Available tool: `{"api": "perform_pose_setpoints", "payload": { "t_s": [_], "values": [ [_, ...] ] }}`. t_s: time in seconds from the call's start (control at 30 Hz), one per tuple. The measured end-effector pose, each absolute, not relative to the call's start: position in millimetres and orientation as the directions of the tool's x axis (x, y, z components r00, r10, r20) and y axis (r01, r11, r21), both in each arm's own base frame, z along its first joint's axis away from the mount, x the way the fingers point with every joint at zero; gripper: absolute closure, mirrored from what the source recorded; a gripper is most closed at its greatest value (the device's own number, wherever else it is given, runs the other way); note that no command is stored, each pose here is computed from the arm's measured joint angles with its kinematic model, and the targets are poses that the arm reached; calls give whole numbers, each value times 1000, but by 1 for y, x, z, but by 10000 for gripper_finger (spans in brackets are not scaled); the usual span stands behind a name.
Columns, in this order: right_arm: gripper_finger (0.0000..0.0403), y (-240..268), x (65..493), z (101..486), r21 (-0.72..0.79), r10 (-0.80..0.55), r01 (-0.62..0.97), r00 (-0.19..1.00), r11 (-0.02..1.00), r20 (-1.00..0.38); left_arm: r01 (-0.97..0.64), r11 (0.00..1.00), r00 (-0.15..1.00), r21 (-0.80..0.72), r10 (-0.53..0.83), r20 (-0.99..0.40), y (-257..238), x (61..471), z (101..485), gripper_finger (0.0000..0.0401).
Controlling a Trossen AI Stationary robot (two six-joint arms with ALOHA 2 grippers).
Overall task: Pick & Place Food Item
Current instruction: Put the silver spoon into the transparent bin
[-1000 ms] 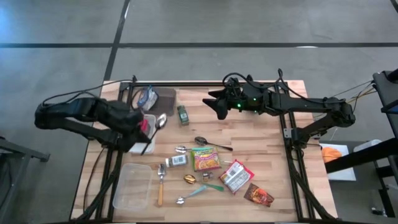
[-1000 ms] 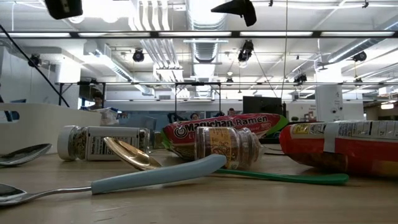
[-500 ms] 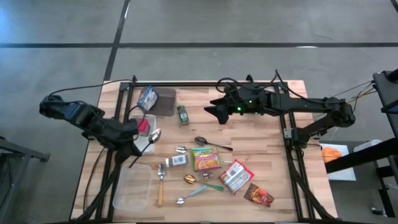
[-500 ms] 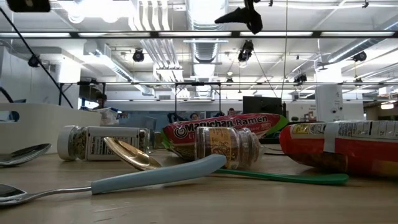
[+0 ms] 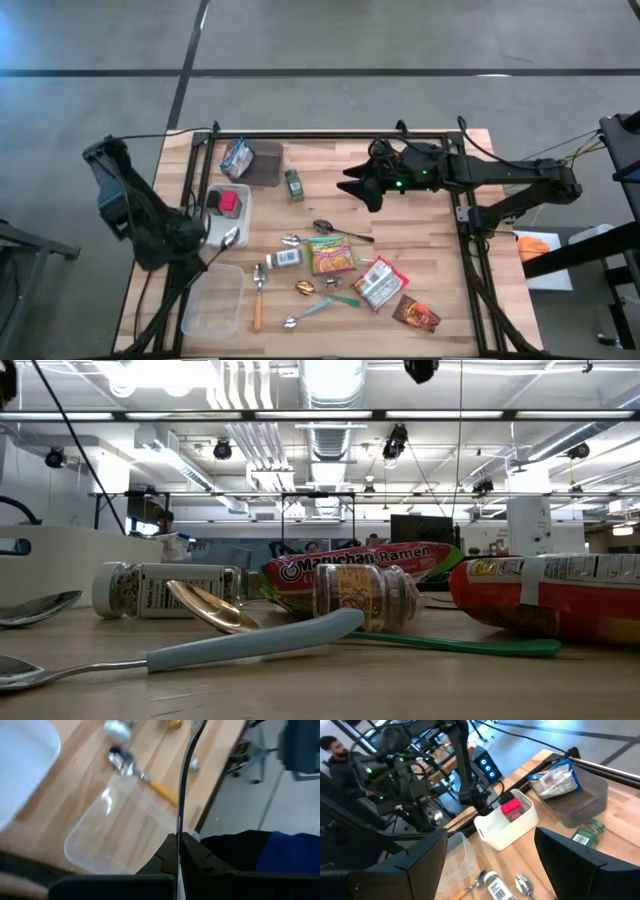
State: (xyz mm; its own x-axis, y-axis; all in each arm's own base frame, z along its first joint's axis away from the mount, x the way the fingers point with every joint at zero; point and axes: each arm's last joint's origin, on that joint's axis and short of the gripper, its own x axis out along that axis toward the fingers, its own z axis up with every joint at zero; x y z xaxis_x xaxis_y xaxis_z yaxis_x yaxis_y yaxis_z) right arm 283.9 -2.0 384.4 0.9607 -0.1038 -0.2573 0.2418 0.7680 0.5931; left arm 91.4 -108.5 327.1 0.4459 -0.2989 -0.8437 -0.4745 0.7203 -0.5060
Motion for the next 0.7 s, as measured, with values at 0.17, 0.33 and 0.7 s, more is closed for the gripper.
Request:
{"api": "perform_pose_setpoints", "payload": {
  "t_s": [0.17, 0.33, 0.7],
  "values": [
    [108, 9, 280, 389, 603, -97, 224, 967, 766, -237, -567, 696, 377, -440, -255, -890, -136, 93, 306, 401],
    [108, 19, 279, 389, 607, -81, 212, 968, 766, -235, -591, 686, 360, -424, -247, -900, -157, 96, 293, 401],
    [108, 38, 276, 389, 631, -59, 197, 971, 750, -233, -629, 670, 329, -395, -232, -915, -196, 107, 267, 401]
  ]
}}
